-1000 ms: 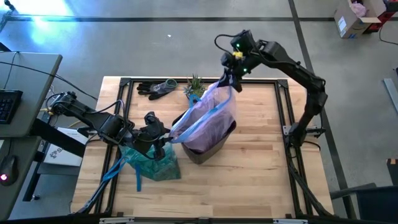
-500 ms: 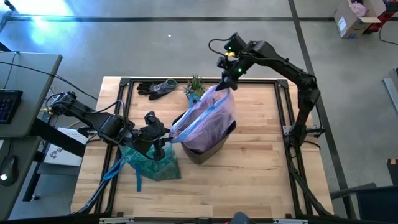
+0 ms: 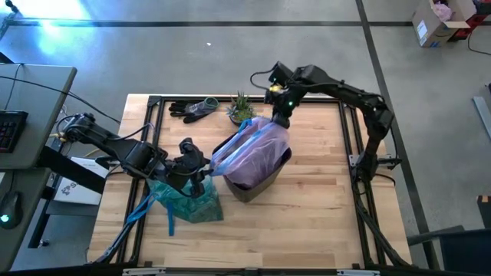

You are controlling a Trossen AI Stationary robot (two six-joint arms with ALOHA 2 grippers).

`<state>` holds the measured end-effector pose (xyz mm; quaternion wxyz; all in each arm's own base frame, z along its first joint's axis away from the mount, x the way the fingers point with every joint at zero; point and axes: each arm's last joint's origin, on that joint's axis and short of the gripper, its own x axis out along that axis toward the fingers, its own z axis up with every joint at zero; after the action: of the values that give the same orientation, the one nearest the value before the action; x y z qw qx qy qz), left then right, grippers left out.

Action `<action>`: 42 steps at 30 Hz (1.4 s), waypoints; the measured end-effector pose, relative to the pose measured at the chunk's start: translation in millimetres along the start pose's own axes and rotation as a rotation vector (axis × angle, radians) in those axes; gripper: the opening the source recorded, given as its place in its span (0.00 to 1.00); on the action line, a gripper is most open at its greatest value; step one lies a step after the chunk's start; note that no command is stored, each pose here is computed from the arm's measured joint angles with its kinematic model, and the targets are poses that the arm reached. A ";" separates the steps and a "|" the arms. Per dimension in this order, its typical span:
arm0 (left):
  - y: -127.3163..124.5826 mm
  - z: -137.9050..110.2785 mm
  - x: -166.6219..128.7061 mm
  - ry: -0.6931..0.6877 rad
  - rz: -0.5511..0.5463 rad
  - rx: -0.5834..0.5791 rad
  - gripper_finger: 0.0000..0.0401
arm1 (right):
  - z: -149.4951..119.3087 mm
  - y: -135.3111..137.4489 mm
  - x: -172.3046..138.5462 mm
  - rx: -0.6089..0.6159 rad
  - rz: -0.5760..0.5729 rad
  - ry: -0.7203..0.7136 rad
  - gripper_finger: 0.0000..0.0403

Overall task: Place trash/remove bag and relplace
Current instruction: Put the pink trash bag into the trash bin

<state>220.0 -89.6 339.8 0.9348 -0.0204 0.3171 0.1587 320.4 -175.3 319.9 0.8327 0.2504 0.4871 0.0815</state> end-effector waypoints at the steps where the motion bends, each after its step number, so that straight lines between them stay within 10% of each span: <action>1: -1.0 -0.1 1.3 0.002 0.001 0.002 0.27 | -0.7 1.1 4.0 -0.010 0.004 0.008 0.00; 31: -11.6 -1.7 33.3 0.051 0.060 0.015 0.27 | -10.1 12.4 8.5 0.045 0.016 0.042 0.02; 42: -12.6 0.6 33.3 0.026 0.058 0.007 0.27 | -20.8 40.3 -37.4 0.090 -0.113 -0.092 0.17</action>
<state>249.2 -92.1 319.6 0.9258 -0.0101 0.3300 0.1843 287.9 -147.9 360.4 0.8454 0.2629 0.4649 0.0008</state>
